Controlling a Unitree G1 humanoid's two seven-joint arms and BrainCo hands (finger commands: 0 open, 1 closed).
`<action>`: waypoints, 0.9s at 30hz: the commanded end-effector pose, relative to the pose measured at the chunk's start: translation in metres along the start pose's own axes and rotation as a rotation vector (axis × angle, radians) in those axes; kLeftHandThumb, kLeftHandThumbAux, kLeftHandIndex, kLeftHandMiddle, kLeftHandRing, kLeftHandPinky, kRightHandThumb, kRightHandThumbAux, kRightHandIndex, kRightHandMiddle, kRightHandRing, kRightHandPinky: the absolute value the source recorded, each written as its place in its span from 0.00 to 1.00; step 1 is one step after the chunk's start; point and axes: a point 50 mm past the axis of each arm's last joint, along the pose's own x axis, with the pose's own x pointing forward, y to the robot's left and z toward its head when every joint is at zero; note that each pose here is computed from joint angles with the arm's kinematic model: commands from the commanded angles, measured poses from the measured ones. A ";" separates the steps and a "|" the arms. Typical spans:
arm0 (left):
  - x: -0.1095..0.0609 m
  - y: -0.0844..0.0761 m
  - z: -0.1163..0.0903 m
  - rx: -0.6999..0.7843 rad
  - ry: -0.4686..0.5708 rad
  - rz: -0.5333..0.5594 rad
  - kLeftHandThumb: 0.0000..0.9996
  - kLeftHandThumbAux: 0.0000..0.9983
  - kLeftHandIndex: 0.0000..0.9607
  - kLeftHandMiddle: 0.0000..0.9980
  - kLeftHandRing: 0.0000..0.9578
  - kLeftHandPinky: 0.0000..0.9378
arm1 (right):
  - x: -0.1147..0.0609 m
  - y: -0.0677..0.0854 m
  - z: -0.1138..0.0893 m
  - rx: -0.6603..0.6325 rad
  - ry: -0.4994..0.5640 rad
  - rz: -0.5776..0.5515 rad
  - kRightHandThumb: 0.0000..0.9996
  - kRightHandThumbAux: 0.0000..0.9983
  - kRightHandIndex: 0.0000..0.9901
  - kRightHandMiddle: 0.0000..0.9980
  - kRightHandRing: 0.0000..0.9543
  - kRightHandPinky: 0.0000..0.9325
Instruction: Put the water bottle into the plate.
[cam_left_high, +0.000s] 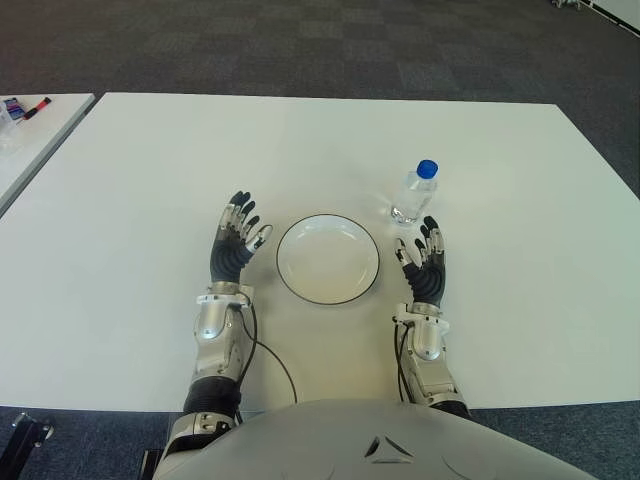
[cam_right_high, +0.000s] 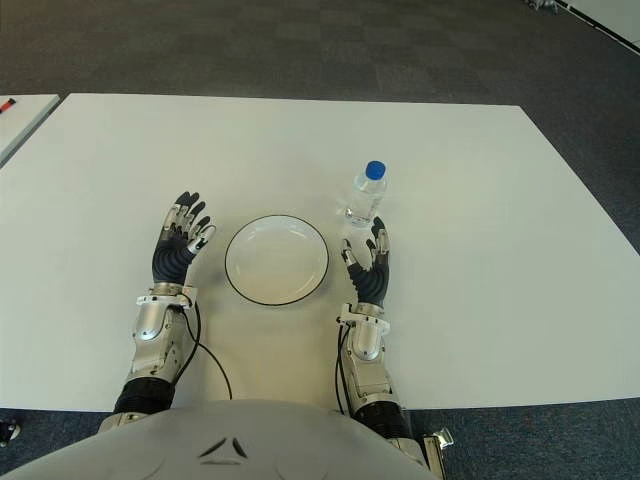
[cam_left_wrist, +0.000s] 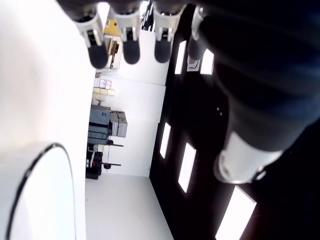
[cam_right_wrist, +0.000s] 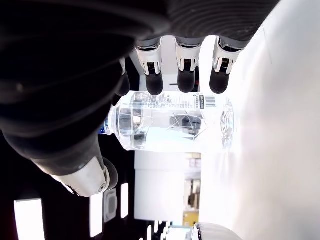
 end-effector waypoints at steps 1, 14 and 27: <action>-0.002 0.002 -0.003 0.007 0.014 0.019 0.21 0.78 0.06 0.08 0.09 0.14 | -0.010 0.006 -0.011 0.025 0.075 -0.022 0.14 0.74 0.03 0.03 0.04 0.09; -0.002 0.002 -0.003 -0.003 0.023 0.026 0.24 0.78 0.05 0.09 0.09 0.14 | -0.011 0.007 -0.010 0.029 0.074 -0.016 0.15 0.74 0.03 0.03 0.04 0.09; 0.000 0.005 -0.005 0.017 0.038 0.027 0.19 0.79 0.05 0.07 0.09 0.12 | -0.011 0.008 -0.010 0.035 0.070 -0.015 0.14 0.76 0.02 0.03 0.04 0.09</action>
